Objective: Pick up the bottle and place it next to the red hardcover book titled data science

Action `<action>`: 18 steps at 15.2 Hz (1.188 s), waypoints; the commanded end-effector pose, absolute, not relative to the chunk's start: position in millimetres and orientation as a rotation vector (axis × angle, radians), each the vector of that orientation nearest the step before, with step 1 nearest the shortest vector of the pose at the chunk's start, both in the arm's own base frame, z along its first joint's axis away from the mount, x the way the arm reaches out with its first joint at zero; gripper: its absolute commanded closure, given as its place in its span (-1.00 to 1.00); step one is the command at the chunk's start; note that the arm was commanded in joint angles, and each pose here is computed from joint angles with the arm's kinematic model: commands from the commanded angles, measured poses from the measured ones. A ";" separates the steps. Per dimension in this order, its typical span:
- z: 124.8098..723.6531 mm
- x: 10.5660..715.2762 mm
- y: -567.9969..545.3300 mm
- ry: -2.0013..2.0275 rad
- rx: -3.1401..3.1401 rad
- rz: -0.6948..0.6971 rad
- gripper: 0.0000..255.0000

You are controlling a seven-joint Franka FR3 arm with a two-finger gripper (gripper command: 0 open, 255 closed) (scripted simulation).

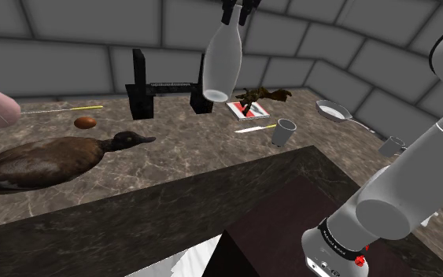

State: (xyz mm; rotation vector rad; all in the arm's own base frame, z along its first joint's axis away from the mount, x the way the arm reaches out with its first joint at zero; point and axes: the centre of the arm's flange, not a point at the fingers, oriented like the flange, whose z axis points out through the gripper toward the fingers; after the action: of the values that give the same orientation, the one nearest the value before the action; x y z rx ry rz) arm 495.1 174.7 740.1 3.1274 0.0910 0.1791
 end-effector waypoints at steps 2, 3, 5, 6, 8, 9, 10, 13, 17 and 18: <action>748.5 497.2 163.5 0.090 3.127 0.179 1.00; 748.6 498.4 150.4 0.090 3.127 0.179 1.00; 748.7 500.9 124.1 0.090 3.127 0.179 1.00; 748.8 502.1 111.0 0.090 3.127 0.179 1.00; 748.9 504.5 84.7 0.090 3.127 0.179 1.00; 749.0 505.7 71.5 0.090 3.127 0.179 1.00; 749.1 507.0 58.4 0.090 3.127 0.179 1.00; 749.3 510.6 19.0 0.090 3.127 0.179 1.00; 749.6 515.5 -33.6 0.090 3.127 0.179 1.00; 749.6 516.7 -46.8 0.090 3.127 0.179 1.00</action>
State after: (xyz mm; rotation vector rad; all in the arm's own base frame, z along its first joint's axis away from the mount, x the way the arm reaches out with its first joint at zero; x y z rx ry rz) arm 513.4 -31.7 745.1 3.1281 0.0883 0.1781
